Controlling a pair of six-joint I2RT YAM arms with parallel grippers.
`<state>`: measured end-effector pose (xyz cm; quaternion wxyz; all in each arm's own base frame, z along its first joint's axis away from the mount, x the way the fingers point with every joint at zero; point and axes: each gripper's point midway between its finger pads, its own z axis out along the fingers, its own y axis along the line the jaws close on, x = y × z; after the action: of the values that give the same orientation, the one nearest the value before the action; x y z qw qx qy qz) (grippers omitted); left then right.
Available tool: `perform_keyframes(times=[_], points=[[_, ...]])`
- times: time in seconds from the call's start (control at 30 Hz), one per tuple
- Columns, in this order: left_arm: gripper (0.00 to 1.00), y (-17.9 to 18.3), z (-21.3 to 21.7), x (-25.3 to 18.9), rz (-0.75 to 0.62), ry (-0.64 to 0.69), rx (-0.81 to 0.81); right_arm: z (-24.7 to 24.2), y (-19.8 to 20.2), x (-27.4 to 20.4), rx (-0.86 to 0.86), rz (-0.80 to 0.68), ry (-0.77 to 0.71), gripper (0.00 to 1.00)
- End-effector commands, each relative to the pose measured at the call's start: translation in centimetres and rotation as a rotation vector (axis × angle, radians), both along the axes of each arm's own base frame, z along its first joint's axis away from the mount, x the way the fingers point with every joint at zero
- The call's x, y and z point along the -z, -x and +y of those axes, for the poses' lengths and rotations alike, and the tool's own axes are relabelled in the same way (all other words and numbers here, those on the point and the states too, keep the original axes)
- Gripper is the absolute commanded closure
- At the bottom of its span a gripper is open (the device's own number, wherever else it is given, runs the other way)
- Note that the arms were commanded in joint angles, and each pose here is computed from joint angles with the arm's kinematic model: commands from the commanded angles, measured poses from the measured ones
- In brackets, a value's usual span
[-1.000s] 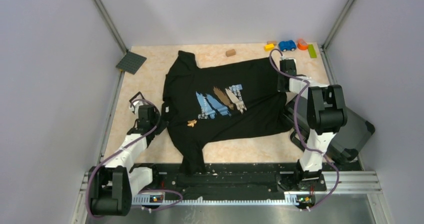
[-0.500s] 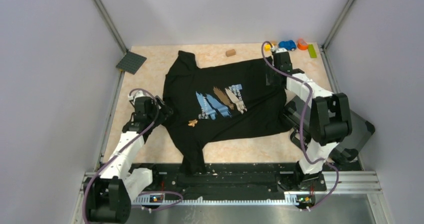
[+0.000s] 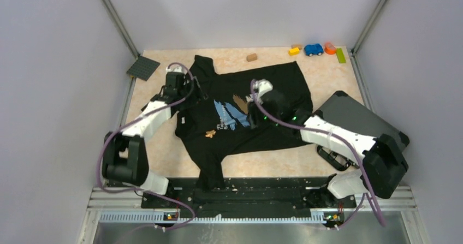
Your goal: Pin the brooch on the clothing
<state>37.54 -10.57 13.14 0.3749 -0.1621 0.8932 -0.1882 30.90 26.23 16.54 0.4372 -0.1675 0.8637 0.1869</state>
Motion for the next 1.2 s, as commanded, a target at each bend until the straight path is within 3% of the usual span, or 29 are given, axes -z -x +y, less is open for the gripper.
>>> perform_keyframes(times=[0.0,0.17,0.47,0.93,1.03,1.17], points=[[0.21,-4.9,-2.0,-0.5,-0.038,0.0,0.087,5.8,7.4,1.7,-0.155,0.078,-0.111,0.49],[0.25,-8.8,-3.0,2.9,0.033,-0.014,0.114,9.7,13.2,4.4,-0.279,0.121,-0.098,0.5],[0.21,-13.7,-3.3,6.2,0.093,-0.04,0.091,14.3,18.1,7.9,-0.434,0.205,-0.08,0.5],[0.23,-17.3,-0.7,12.1,0.2,-0.057,0.024,18.0,17.8,11.7,-0.504,0.226,0.002,0.51],[0.23,-18.4,-0.5,12.6,0.192,-0.054,0.017,18.2,17.6,12.4,-0.499,0.237,0.026,0.59],[0.23,-19.6,-0.3,13.5,0.195,-0.019,0.007,17.6,17.9,13.3,-0.496,0.266,0.059,0.92]])
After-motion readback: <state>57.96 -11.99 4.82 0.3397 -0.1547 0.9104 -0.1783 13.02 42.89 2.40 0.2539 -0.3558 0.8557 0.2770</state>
